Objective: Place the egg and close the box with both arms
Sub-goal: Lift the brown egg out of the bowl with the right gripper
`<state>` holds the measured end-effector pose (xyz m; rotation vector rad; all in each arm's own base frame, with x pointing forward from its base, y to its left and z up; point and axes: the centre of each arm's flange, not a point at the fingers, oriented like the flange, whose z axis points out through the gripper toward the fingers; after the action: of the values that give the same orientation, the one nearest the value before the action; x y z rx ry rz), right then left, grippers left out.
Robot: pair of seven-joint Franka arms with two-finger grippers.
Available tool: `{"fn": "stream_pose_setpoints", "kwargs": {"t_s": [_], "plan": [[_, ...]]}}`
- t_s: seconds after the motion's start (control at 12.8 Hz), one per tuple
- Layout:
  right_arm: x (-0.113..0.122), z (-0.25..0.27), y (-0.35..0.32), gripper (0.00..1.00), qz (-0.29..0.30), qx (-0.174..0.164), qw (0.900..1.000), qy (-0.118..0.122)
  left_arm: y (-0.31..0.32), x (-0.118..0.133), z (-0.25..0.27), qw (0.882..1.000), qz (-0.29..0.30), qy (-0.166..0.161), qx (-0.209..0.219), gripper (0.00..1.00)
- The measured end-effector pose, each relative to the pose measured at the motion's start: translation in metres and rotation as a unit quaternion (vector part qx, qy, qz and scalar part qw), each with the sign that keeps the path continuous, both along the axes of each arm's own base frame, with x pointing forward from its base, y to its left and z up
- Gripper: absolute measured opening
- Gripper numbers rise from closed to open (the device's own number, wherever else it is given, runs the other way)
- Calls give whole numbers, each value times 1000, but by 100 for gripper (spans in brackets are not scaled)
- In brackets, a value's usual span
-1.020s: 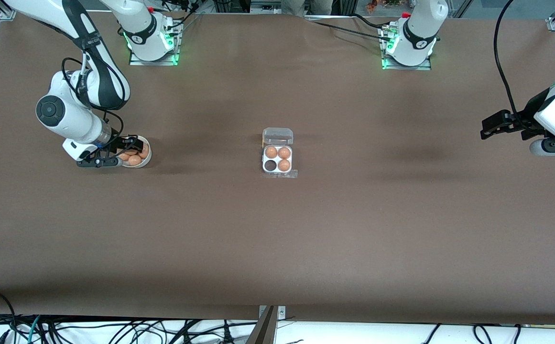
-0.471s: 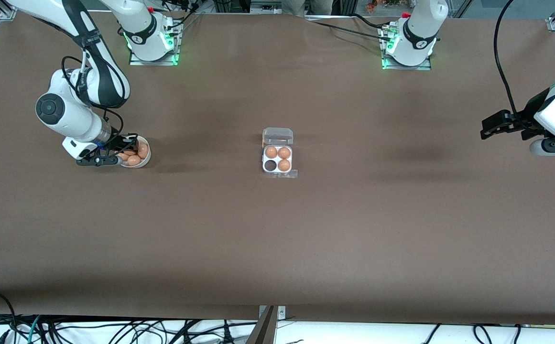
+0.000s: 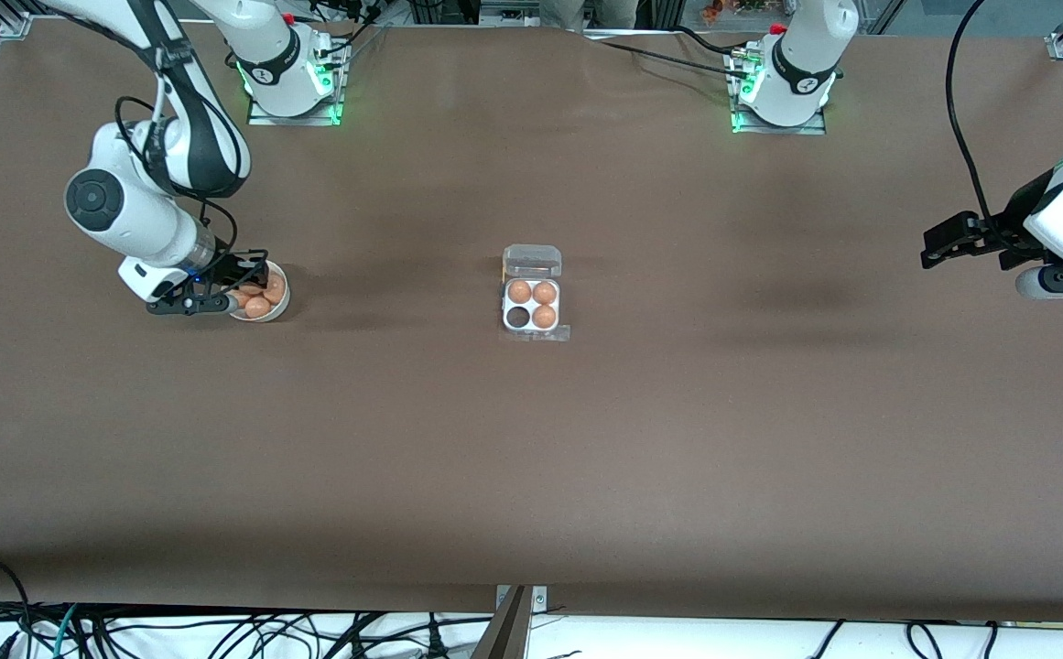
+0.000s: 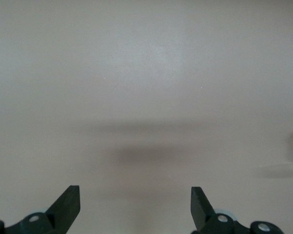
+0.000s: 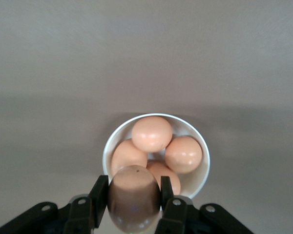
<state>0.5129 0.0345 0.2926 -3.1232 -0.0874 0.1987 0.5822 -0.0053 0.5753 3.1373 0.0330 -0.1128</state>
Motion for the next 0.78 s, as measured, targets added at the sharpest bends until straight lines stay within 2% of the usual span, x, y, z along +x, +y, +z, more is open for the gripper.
{"fn": "stream_pose_setpoints", "kwargs": {"t_s": [0.24,0.47,0.63,0.78], "plan": [[30,105,3,47,2,-3,1000,31,0,0,0,1000,0,0,0,100],[47,206,2,47,1,-3,999,33,0,0,0,1000,0,0,0,100],[54,241,4,47,-13,-3,999,29,0,0,0,1000,0,0,0,100],[65,235,24,47,-30,-4,999,35,0,0,0,1000,0,0,0,100]]}}
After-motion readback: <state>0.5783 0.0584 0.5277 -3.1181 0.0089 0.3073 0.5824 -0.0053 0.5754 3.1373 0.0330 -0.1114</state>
